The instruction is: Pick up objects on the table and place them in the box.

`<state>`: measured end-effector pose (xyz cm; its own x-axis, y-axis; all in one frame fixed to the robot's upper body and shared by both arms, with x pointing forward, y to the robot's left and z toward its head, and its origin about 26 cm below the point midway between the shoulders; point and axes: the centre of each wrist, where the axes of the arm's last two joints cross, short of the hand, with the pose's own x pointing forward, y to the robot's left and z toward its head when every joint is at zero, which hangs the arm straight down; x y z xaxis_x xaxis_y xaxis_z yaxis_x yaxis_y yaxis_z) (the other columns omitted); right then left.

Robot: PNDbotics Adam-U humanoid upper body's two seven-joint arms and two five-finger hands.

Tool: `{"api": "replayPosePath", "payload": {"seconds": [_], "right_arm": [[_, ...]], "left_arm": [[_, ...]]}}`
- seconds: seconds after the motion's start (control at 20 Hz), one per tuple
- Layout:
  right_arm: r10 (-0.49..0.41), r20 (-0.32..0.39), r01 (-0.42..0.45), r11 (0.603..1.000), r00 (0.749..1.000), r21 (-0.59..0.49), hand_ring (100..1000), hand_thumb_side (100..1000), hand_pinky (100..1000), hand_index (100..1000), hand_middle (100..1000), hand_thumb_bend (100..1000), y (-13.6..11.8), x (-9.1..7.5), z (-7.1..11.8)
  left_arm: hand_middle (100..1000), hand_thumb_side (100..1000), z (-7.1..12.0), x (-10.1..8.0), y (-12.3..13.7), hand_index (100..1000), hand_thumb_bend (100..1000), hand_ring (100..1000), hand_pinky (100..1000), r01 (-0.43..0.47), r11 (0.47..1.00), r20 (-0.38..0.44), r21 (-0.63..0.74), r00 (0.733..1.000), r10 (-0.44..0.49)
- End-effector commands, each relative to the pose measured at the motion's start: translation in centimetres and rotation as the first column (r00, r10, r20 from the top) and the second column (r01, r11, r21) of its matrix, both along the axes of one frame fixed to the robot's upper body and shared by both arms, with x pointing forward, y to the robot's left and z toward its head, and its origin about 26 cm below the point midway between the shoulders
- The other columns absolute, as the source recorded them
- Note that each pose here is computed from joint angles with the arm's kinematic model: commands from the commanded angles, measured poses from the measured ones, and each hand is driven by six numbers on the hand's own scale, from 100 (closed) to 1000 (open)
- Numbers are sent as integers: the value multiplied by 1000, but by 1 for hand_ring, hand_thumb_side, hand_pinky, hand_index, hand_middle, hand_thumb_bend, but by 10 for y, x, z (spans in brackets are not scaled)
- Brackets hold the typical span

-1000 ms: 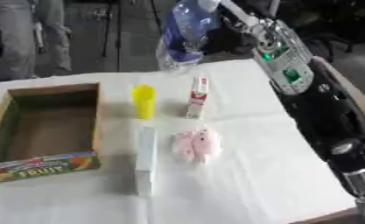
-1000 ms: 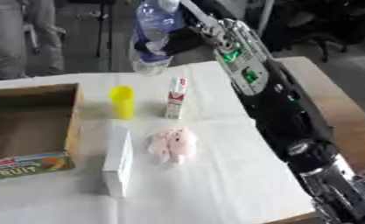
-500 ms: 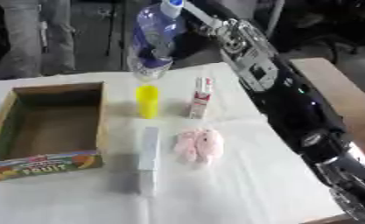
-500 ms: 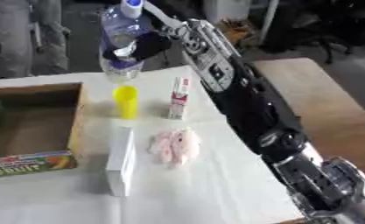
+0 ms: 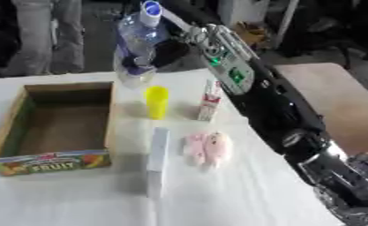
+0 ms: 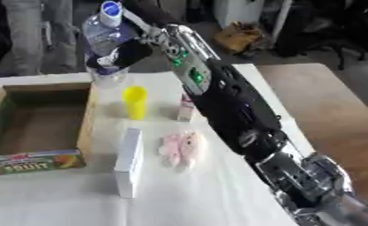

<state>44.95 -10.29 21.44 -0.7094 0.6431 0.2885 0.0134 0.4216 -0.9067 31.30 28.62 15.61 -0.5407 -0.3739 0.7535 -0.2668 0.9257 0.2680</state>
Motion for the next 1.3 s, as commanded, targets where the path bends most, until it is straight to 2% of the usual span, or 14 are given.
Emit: {"api": "replayPosePath", "payload": {"seconds": [0.05, 0.25, 0.45, 0.6, 0.8, 1.05, 1.3], "right_arm": [[-75, 19, 75, 997, 997, 15, 306, 100, 144, 561, 582, 100, -2, 9, 7], [-179, -20, 179, 984, 984, -7, 308, 100, 149, 559, 582, 100, 0, 19, -7], [-211, -16, 210, 977, 977, -32, 309, 100, 151, 558, 583, 100, 5, 22, -16], [-204, -19, 203, 978, 979, -40, 310, 100, 150, 559, 583, 100, 8, 22, -21], [-149, -10, 148, 987, 989, -60, 311, 100, 150, 561, 583, 100, 16, 19, -19], [-139, -9, 138, 988, 990, -63, 311, 100, 150, 561, 583, 100, 17, 18, -16], [-99, 42, 101, 994, 994, -41, 313, 100, 152, 564, 583, 100, 22, 13, 3]], "left_arm": [[757, 965, 12, 1, -7, 859, 447, 838, 741, 24, 1000, 40, -6, 999, -24], [757, 960, 20, 4, -17, 859, 445, 839, 741, 64, 998, 59, -10, 996, -63], [757, 957, 23, 5, -21, 859, 446, 839, 742, 81, 997, 70, -11, 994, -81], [758, 951, 27, 5, -24, 859, 449, 840, 743, 89, 996, 87, -9, 992, -88], [759, 936, 41, 1, -27, 858, 460, 838, 743, 88, 996, 154, -7, 984, -86], [759, 936, 45, -1, -28, 858, 460, 838, 743, 84, 996, 168, -6, 982, -82], [760, 924, 54, -5, -25, 857, 472, 836, 744, 58, 998, 207, -8, 977, -55]]}}
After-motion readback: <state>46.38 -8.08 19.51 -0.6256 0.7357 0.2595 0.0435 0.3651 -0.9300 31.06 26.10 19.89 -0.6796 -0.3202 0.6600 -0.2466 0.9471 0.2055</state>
